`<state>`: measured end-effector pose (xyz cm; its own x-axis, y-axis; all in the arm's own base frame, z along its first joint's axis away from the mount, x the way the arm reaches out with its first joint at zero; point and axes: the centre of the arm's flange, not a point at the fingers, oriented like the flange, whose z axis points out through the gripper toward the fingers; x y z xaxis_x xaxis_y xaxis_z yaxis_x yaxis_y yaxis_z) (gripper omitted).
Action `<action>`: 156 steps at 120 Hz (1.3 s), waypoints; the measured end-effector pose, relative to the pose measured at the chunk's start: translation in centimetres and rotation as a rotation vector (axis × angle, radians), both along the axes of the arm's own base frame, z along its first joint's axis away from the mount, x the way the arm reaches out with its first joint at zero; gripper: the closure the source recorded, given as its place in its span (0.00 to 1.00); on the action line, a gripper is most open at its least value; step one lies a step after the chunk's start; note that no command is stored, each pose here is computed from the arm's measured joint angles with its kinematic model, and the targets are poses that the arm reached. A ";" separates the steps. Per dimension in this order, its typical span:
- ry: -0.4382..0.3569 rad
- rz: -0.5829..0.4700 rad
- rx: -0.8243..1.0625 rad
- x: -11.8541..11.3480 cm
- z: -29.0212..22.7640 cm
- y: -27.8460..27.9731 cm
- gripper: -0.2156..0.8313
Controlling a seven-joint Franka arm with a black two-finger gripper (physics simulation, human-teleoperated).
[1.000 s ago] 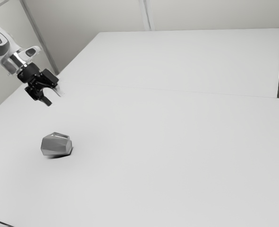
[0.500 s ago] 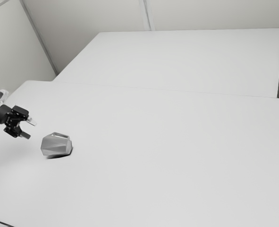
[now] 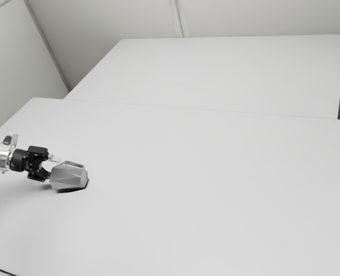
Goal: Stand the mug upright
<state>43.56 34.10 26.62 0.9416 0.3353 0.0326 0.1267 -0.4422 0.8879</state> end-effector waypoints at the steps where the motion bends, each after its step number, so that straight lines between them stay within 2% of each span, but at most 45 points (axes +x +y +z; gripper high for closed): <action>1: -0.002 -0.001 -0.001 0.0 -0.1 -0.1 0.33; 12: -0.021 -0.012 -0.014 -0.5 -0.8 -0.6 0.56; 20: -0.040 -0.019 -0.014 -0.5 -0.9 -0.8 0.69; 30: -0.070 -0.029 -0.012 -0.4 -0.5 -0.9 0.79; 43: -0.110 -0.043 -0.024 -0.4 0.1 -1.0 0.87; 69: -0.182 -0.081 -0.061 0.0 1.9 -2.1 0.93; 92: -0.250 -0.268 0.040 4.5 8.9 -9.0 0.95; 105: -0.223 -0.392 0.156 6.4 11.9 -13.5 0.95; 124: -0.137 -0.565 0.421 9.4 15.3 -18.3 0.95; 140: -0.061 -0.637 0.660 11.3 15.5 -20.7 0.95; 156: -0.047 -0.633 0.867 13.1 15.8 -22.5 0.95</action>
<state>56.63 11.62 42.42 0.9275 -0.3680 0.0658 -0.3728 -0.8968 0.2382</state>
